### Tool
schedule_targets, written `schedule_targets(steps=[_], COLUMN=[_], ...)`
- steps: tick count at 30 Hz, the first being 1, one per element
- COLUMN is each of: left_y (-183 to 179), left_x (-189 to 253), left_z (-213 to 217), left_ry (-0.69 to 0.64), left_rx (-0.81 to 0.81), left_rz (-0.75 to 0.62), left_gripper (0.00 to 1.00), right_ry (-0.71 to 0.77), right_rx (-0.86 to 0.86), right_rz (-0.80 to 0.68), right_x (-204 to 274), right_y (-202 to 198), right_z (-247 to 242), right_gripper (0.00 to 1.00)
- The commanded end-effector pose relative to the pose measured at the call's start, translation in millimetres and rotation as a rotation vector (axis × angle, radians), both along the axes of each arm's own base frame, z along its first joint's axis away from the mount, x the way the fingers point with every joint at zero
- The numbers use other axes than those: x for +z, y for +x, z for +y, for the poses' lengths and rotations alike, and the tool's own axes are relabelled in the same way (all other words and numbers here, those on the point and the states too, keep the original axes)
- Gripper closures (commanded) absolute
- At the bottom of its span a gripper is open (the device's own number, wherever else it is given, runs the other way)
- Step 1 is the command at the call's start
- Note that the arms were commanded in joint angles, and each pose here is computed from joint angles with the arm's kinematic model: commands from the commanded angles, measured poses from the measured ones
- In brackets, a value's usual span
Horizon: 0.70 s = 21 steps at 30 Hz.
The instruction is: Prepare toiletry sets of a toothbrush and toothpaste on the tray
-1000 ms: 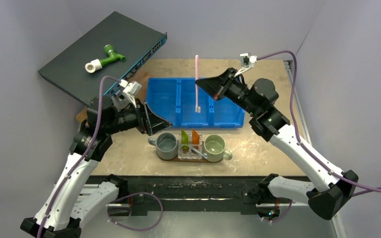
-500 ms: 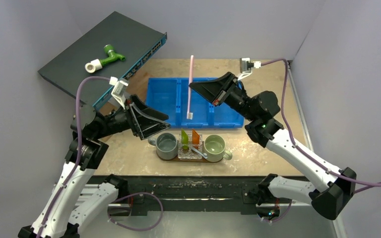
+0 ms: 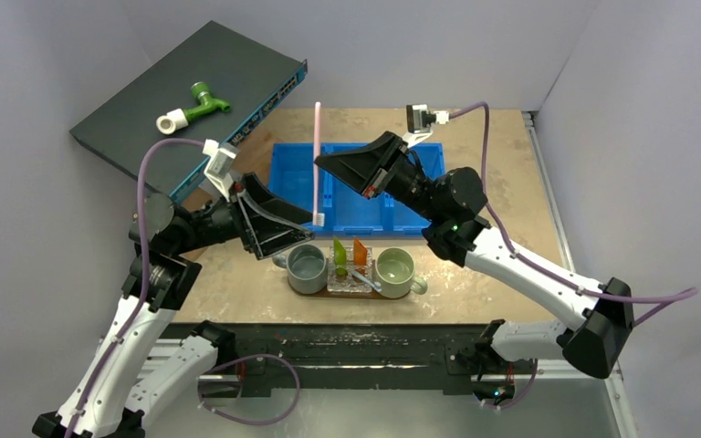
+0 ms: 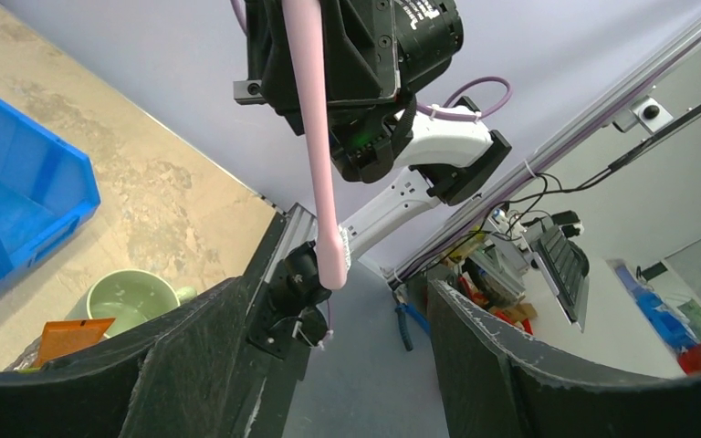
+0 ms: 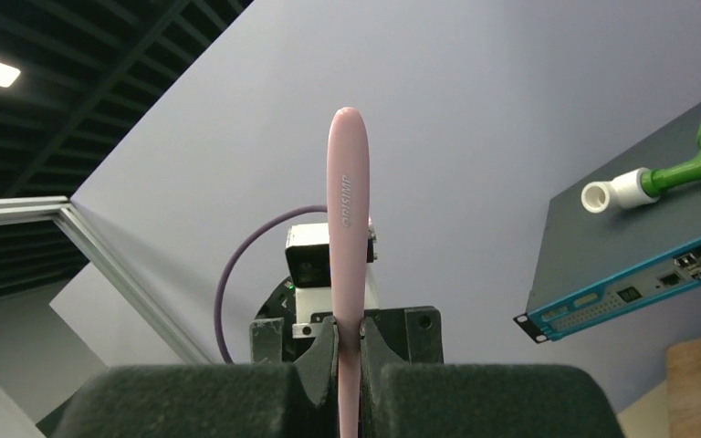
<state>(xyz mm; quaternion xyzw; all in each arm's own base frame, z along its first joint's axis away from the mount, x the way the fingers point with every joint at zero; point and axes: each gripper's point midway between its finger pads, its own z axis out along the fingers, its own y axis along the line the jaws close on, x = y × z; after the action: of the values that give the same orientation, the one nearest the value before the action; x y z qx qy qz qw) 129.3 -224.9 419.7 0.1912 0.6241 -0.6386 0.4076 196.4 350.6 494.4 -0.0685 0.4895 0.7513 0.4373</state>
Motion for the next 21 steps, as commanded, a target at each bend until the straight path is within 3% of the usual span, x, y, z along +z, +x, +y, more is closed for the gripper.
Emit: schedule_targets(steps=[1, 9, 21], left_y=[-12.5, -20.6, -29.2], left_x=[11.0, 16.8, 22.4], left_z=[-0.2, -2.3, -0.5], left_ry=[-0.026, -0.041, -0.043], left_rx=[-0.048, -0.104, -0.127], left_rz=[-0.052, -0.057, -0.077], left_gripper=[0.29, 0.35, 0.53], right_ry=[0.127, 0.137, 0.133], right_rx=[0.02, 0.06, 0.094], right_rz=[-0.086, -0.129, -0.18], right_x=[43.7, 49.0, 51.7], right_y=[-14.4, -20.0, -34.7], right_z=[-6.1, 11.1, 22.8], right_gripper=[1.0, 1.0, 1.0])
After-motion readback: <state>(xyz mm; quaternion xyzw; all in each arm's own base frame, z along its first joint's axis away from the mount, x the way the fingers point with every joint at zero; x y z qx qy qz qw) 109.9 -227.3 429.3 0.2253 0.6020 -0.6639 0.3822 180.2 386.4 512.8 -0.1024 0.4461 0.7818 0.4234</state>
